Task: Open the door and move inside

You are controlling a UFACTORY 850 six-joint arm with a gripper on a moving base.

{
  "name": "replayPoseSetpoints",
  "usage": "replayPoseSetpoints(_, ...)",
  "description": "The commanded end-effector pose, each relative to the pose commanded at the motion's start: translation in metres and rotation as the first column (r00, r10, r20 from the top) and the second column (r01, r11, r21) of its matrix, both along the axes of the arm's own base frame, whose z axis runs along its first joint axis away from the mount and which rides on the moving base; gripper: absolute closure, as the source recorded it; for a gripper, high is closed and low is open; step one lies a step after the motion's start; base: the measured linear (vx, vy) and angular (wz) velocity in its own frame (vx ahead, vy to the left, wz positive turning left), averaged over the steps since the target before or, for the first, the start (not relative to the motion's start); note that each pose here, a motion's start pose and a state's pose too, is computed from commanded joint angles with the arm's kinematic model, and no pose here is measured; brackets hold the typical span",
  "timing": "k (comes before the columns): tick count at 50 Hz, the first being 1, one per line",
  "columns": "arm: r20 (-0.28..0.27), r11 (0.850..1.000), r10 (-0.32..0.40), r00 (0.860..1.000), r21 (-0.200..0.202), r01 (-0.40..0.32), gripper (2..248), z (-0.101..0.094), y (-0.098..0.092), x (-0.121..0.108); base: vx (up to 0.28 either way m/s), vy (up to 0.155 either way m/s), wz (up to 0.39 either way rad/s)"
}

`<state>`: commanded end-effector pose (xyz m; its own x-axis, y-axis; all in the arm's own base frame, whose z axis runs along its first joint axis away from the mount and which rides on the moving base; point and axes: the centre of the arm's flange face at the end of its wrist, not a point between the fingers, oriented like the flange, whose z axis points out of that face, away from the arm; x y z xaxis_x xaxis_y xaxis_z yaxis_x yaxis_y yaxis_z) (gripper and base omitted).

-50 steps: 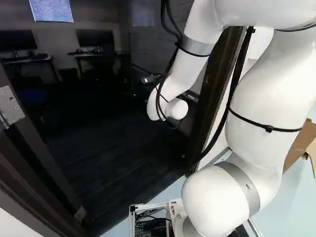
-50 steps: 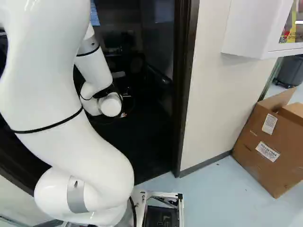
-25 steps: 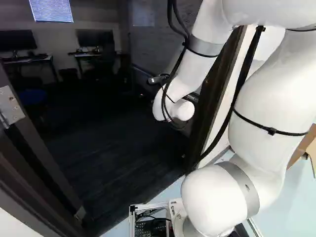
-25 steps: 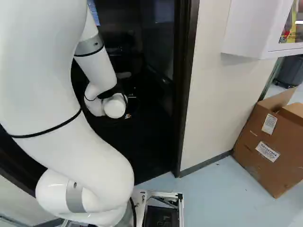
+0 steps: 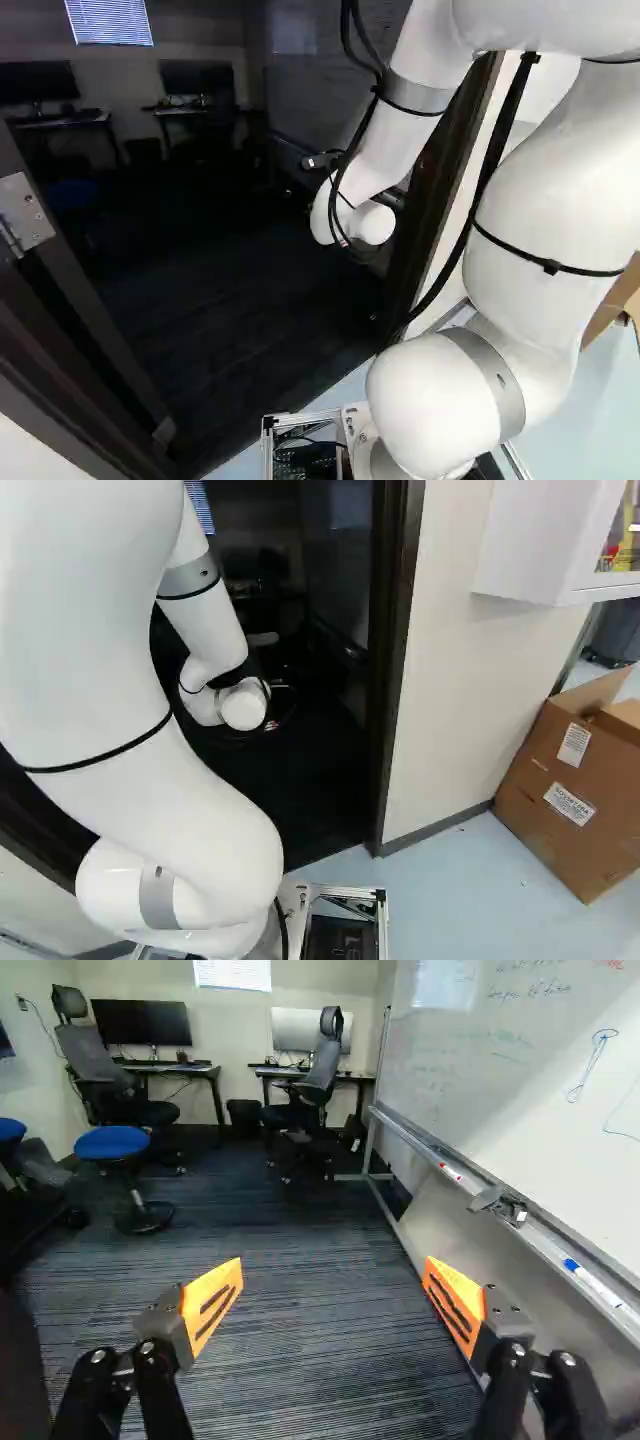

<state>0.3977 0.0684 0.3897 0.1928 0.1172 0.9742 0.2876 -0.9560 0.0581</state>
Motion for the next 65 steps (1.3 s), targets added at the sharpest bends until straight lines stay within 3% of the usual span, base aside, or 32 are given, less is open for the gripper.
replayPoseSetpoints(29, 0.0, 1.0, 0.0, 1.0, 0.0, 0.0, 3, 0.0, 0.0, 0.0, -0.002, 0.015, 0.078)
replayPoseSetpoints(65, 0.0, 1.0, 0.0, 1.0, 0.0, 0.0, 3, 0.0, 0.0, 0.0, -0.001, 0.055, 0.272)
